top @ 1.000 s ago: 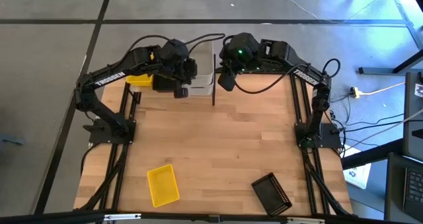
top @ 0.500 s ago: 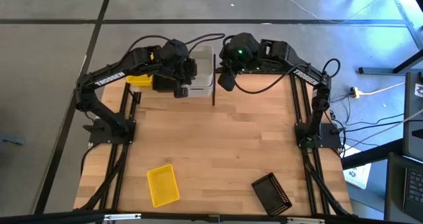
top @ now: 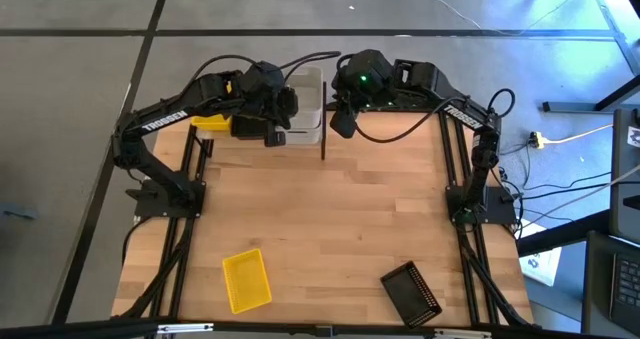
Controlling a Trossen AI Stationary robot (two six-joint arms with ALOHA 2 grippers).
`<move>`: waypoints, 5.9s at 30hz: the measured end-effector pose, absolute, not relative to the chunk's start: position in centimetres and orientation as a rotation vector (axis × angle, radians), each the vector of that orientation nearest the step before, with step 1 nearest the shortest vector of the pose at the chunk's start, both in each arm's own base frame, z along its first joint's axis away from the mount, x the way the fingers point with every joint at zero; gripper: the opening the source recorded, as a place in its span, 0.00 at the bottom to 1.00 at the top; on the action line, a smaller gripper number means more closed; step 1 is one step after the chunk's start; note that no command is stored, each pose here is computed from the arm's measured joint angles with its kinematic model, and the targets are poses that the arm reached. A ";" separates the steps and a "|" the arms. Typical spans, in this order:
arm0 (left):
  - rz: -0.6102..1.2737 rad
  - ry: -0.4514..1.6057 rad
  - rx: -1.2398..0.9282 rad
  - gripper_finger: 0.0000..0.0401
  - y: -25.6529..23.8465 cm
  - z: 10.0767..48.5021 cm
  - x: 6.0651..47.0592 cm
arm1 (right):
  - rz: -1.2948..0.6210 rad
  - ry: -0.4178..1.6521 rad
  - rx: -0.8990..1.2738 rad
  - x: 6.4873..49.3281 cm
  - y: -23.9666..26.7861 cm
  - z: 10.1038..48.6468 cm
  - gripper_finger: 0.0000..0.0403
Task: Stack baskets on shelf by color
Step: Stack the gray bin on top of the other gray bin on the shelf, then stack the yellow bin on top of the other yellow bin on the shelf
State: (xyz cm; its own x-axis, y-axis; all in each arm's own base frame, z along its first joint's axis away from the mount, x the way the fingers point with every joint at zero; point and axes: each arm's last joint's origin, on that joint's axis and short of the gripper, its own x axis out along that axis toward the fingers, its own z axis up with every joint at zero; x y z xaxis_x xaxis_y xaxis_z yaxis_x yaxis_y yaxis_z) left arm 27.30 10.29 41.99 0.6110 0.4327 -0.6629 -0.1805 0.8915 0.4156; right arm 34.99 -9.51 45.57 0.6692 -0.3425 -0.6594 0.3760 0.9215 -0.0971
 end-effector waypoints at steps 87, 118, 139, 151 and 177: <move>-0.180 1.130 -0.471 0.13 -11.4 21.0 17.3 | 0.535 0.780 -0.030 31.7 -5.6 45.8 0.28; -0.082 1.102 -0.484 0.13 -12.8 20.0 17.1 | 0.528 0.788 -0.028 31.7 -5.6 45.8 0.28; -0.003 1.206 -0.439 0.13 -13.8 16.7 18.6 | 0.527 0.793 -0.026 31.7 -5.6 45.7 0.28; -0.097 1.307 -0.564 0.00 -13.1 16.9 19.0 | 0.527 0.792 -0.026 31.7 -5.6 45.7 0.28; 0.721 0.503 -0.835 0.00 -0.5 40.1 11.8 | 0.393 0.840 -0.106 31.8 -6.0 45.6 0.28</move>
State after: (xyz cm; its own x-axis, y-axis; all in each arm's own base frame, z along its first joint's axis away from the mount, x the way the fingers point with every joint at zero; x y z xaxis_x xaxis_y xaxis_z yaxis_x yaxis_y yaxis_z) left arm 11.79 -0.55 40.08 0.6586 0.3713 -0.6545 -0.7424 0.4623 -0.4849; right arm 31.81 -6.02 45.61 0.6004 0.2968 -0.7426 -0.3792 0.9232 0.0624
